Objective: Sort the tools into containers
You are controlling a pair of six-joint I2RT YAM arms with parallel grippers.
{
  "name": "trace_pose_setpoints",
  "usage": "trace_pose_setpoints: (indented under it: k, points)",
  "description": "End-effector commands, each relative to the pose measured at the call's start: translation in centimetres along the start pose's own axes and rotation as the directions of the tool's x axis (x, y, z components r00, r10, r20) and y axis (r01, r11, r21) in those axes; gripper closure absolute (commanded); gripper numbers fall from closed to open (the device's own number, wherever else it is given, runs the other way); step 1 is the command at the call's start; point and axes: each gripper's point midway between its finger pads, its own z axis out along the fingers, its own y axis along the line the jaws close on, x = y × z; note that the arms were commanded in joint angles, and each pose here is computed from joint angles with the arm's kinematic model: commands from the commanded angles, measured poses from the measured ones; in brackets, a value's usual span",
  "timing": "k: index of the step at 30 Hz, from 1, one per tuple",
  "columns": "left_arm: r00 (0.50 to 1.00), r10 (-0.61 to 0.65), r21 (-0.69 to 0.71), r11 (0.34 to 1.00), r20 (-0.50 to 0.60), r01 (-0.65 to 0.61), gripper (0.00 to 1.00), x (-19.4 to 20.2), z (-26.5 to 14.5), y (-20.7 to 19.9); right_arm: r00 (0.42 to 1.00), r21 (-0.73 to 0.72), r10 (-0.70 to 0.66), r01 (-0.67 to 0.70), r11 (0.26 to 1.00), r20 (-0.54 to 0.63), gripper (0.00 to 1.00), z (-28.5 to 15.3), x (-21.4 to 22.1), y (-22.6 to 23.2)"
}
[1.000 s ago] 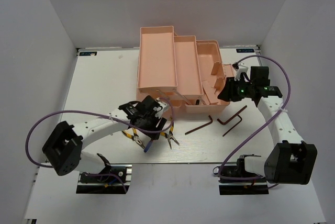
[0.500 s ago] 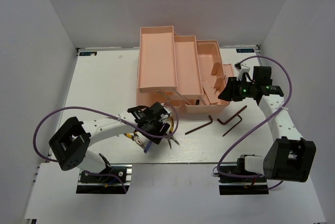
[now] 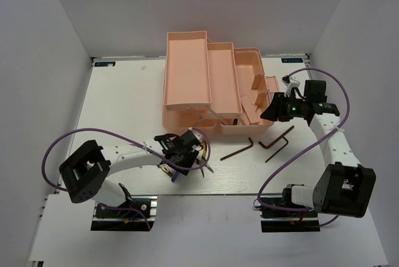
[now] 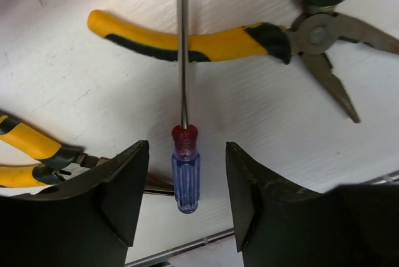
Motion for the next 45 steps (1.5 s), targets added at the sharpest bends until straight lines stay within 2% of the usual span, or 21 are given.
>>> trace_pose_setpoints:
  k: [1, 8, 11, 12, 14, 15, 18, 19, 22, 24, 25, 26, 27, 28, 31, 36, 39, 41, 42, 43, 45]
  points:
    - [0.996, -0.049, -0.024, 0.998, 0.08, 0.051, 0.38, -1.0, -0.4, 0.1, 1.0, -0.039, 0.007, -0.006, 0.999, 0.015, 0.56, 0.0, -0.2, 0.4]
    - [0.993, -0.075, -0.064, 0.995, 0.089, 0.081, 0.46, 0.2, 0.7, 0.5, 1.0, -0.071, 0.021, -0.019, 0.997, 0.018, 0.56, -0.1, -0.1, 0.7]
    - [0.993, -0.079, -0.06, 0.995, 0.089, 0.085, 0.61, 0.4, 0.9, 0.2, 0.999, -0.075, 0.027, -0.026, 0.997, 0.018, 0.56, -0.1, -0.1, 0.6]
    - [0.993, -0.079, -0.06, 0.995, 0.089, 0.085, 0.7, 0.4, 0.9, 0.2, 0.999, -0.079, 0.028, -0.026, 0.997, 0.019, 0.56, -0.1, -0.1, 0.7]
    - [0.993, -0.08, -0.056, 0.995, 0.088, 0.085, 0.76, 0.6, 0.6, 0.1, 0.999, -0.079, 0.028, -0.026, 0.997, 0.02, 0.56, -0.1, -0.1, 0.6]
    - [0.991, -0.085, -0.045, 0.995, 0.107, 0.09, 0.82, -0.1, 0.2, -0.2, 0.999, -0.081, 0.027, -0.025, 0.996, 0.021, 0.54, -0.2, -0.1, 0.7]
    - [0.992, -0.069, -0.022, 0.997, 0.109, 0.072, 0.91, -0.3, -0.9, -0.9, 0.999, -0.075, 0.018, -0.016, 0.997, 0.027, 0.38, -0.4, -0.2, 0.5]
    - [0.99, -0.051, 0.024, 0.999, 0.13, 0.049, 0.94, -1.0, -1.8, -1.9, 1.0, -0.072, 0.018, -0.016, 0.997, 0.024, 0.26, -0.3, -0.1, 0.4]
    - [0.986, 0.02, 0.108, 0.993, 0.166, -0.039, 1.0, -2.1, -4.0, -3.9, 0.999, -0.059, 0.019, -0.018, 0.998, 0.025, 0.21, -0.4, -0.2, 0.1]
    - [0.974, 0.049, 0.208, 0.973, 0.221, -0.096, 1.0, -3.3, -6.4, -5.9, 0.999, -0.047, 0.016, -0.015, 0.999, 0.031, 0.28, -0.6, -0.3, -0.1]
    - [0.968, 0.071, 0.244, 0.961, 0.241, -0.131, 1.0, -3.6, -7.4, -6.7, 0.999, -0.04, 0.014, -0.013, 0.999, 0.033, 0.37, -0.7, -0.4, -0.1]
    - [0.961, 0.104, 0.299, 0.937, 0.255, -0.181, 1.0, -3.6, -8.4, -7.6, 0.999, -0.027, 0.013, -0.012, 1.0, 0.035, 0.67, -0.7, -0.4, -0.4]
    - [0.941, 0.107, 0.348, 0.911, 0.32, -0.222, 1.0, -4.9, -10.3, -8.9, 0.999, -0.011, 0.009, -0.009, 1.0, 0.042, 0.86, -0.9, -0.4, -0.5]
    - [0.933, 0.128, 0.398, 0.879, 0.337, -0.265, 1.0, -5.1, -11.3, -10.2, 0.999, -0.001, 0.009, -0.009, 1.0, 0.045, 1.0, -1.0, -0.5, -0.8]
    - [0.875, 0.147, 0.439, 0.82, 0.461, -0.368, 1.0, -8.0, -14.6, -12.4, 0.998, 0.075, 0.006, -0.01, 0.997, 0.066, 1.0, -1.5, -0.9, -1.8]
    - [0.803, 0.142, 0.392, 0.815, 0.578, -0.426, 1.0, -14.9, -16.7, -15.2, 0.991, 0.256, -0.007, -0.027, 0.966, 0.13, 1.0, -2.9, -1.6, -4.4]
    - [0.768, 0.079, 0.341, 0.863, 0.636, -0.372, 1.0, -20.2, -16.6, -15.5, 0.985, 0.323, -0.01, -0.047, 0.945, 0.174, 1.0, -3.9, -2.0, -5.3]
    - [0.719, 0.031, 0.304, 0.893, 0.694, -0.333, 1.0, -23.7, -18.0, -15.3, 0.981, 0.335, -0.013, -0.053, 0.941, 0.191, 1.0, -4.3, -2.2, -5.4]
    - [0.724, 0.02, 0.279, 0.915, 0.689, -0.29, 1.0, -25.0, -16.7, -14.9, 0.98, 0.334, -0.014, -0.055, 0.941, 0.199, 0.99, -4.5, -2.3, -5.4]
    - [0.702, -0.008, 0.281, 0.92, 0.713, -0.274, 1.0, -26.5, -17.8, -15.2, 0.98, 0.334, -0.008, -0.06, 0.941, 0.199, 0.99, -4.6, -2.1, -5.5]
    - [0.686, -0.044, 0.27, 0.936, 0.727, -0.226, 1.0, -29.3, -16.8, -14.9, 0.979, 0.32, -0.001, -0.065, 0.945, 0.202, 0.96, -4.6, -2.1, -5.4]
